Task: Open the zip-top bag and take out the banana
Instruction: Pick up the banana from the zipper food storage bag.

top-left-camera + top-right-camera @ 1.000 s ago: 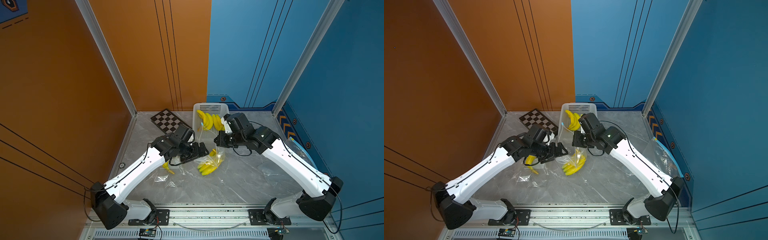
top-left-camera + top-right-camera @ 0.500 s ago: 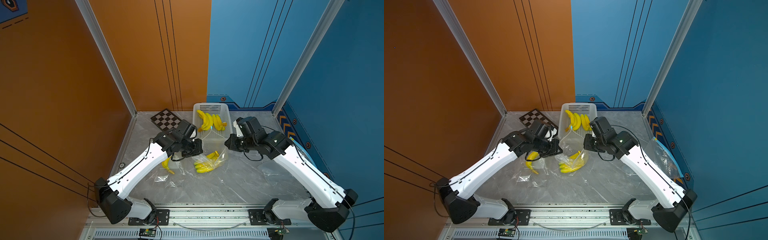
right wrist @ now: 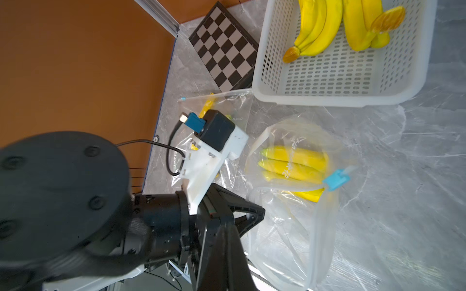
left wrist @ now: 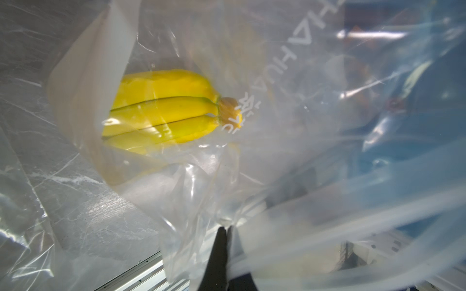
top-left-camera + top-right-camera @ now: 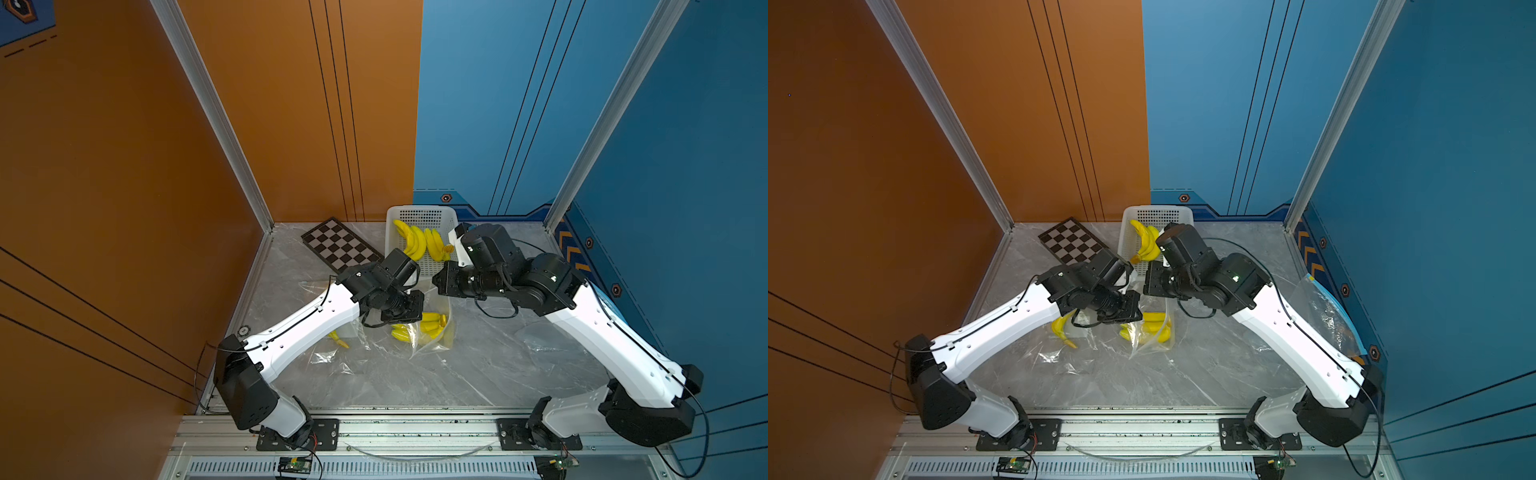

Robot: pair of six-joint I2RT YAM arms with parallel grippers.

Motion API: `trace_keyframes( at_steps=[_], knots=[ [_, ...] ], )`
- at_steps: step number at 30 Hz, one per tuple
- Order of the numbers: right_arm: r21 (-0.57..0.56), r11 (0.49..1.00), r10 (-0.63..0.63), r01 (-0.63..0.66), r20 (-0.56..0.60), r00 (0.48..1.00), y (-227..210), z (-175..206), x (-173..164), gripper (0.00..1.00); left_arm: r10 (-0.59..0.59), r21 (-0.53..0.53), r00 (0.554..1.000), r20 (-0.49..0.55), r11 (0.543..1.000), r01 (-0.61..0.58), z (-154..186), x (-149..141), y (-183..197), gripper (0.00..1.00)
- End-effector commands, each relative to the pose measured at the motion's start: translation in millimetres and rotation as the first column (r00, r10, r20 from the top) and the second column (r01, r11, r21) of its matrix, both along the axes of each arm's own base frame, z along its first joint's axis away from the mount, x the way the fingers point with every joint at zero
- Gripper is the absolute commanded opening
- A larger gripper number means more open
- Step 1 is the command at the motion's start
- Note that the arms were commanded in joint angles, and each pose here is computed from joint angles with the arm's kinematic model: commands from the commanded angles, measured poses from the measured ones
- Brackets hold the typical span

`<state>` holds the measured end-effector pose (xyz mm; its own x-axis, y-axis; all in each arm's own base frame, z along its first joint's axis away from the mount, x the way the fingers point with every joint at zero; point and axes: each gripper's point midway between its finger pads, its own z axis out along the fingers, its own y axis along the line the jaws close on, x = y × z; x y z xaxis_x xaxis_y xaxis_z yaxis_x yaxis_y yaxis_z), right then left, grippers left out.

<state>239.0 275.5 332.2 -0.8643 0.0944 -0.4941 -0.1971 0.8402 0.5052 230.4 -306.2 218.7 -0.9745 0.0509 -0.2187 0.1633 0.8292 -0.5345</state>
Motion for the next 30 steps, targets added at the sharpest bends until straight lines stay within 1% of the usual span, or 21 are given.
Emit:
trace_keyframes(
  at_steps=[1,3,8,11,14,16,18,21,26,30],
  knots=[
    [-0.015,0.999,-0.033,0.032,-0.056,0.998,-0.2,-28.9,-7.1,0.0,-0.01,-0.017,1.0,0.008,1.0,0.01,9.3,1.4,1.5,0.0],
    [-0.036,0.999,-0.039,0.036,-0.087,0.995,-1.5,-48.7,-10.7,0.0,-0.008,-0.022,1.0,-0.001,1.0,0.008,8.0,2.1,1.4,0.0],
    [-0.17,0.984,-0.072,0.05,-0.128,0.989,-19.6,-103.7,-10.5,0.0,-0.005,-0.026,1.0,-0.017,1.0,0.004,1.8,5.5,0.8,0.0],
    [-0.205,0.976,-0.103,0.07,-0.154,0.983,-26.7,-135.7,-4.9,0.01,-0.013,-0.014,0.999,-0.032,1.0,0.013,-9.0,6.3,-1.8,0.0],
    [-0.23,0.97,-0.113,0.074,-0.165,0.98,-31.6,-156.3,1.2,0.12,-0.024,-0.009,0.999,-0.048,1.0,0.024,-21.4,4.8,-6.9,0.0],
    [-0.255,0.964,-0.12,0.076,-0.163,0.979,-36.9,-166.1,5.4,0.22,-0.03,0.002,0.998,-0.059,1.0,0.031,-28.7,3.7,-9.1,0.0],
    [-0.271,0.96,-0.122,0.074,-0.165,0.979,-41.4,-174.4,8.4,0.25,-0.031,0.007,0.997,-0.066,0.999,0.032,-33.9,3.4,-10.1,0.0],
    [-0.298,0.951,-0.138,0.087,-0.153,0.979,-49.8,-180.7,14.1,0.33,-0.033,0.001,0.996,-0.078,0.999,0.033,-38.7,3.5,-12.7,0.0],
    [-0.299,0.95,-0.142,0.092,-0.152,0.978,-55.6,-189.0,23.3,0.35,-0.045,-0.001,0.994,-0.1,0.999,0.045,-46.5,4.8,-17.4,0.0],
    [-0.258,0.964,-0.106,0.069,-0.135,0.985,-46.2,-190.8,33.8,0.35,-0.079,-0.005,0.992,-0.102,0.997,0.079,-54.4,8.3,-21.1,0.0]
  ],
)
